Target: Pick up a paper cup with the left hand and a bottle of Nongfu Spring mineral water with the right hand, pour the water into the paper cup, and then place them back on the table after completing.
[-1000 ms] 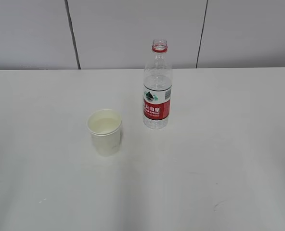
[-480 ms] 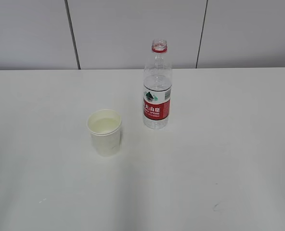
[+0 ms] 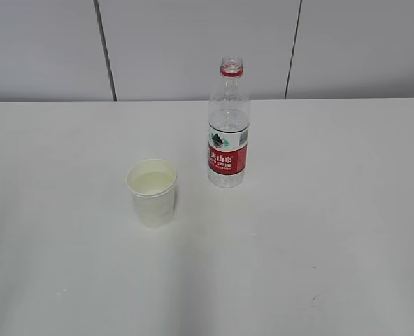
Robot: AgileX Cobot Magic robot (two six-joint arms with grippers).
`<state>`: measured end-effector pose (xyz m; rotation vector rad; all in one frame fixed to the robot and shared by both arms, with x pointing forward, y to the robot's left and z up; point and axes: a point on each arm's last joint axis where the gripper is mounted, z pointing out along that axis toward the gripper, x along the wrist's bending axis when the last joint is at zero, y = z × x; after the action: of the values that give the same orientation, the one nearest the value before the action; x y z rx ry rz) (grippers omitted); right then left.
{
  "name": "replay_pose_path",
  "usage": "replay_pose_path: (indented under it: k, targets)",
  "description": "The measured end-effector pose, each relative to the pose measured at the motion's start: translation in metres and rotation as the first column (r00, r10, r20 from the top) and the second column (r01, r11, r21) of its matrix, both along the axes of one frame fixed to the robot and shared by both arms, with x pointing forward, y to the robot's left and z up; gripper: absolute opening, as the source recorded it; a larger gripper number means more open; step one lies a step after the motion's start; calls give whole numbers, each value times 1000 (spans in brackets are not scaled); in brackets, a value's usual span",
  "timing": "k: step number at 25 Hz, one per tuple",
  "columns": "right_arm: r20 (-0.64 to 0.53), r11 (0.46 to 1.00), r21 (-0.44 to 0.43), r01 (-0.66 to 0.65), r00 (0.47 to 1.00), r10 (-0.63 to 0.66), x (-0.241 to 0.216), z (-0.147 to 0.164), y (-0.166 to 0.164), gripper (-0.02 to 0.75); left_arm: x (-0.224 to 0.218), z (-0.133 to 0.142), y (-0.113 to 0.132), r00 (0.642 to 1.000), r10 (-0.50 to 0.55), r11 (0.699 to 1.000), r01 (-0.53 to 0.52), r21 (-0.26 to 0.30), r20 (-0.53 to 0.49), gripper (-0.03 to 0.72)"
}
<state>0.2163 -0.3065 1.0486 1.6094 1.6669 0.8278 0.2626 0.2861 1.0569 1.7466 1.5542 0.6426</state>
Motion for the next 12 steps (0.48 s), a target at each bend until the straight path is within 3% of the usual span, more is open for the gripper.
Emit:
replay_pose_path:
  k: [12]
  targets:
    - [54,992,-49,-120,991,123,10,-4,7,591,0,0,0,1000,0,1000,0,0,0,437]
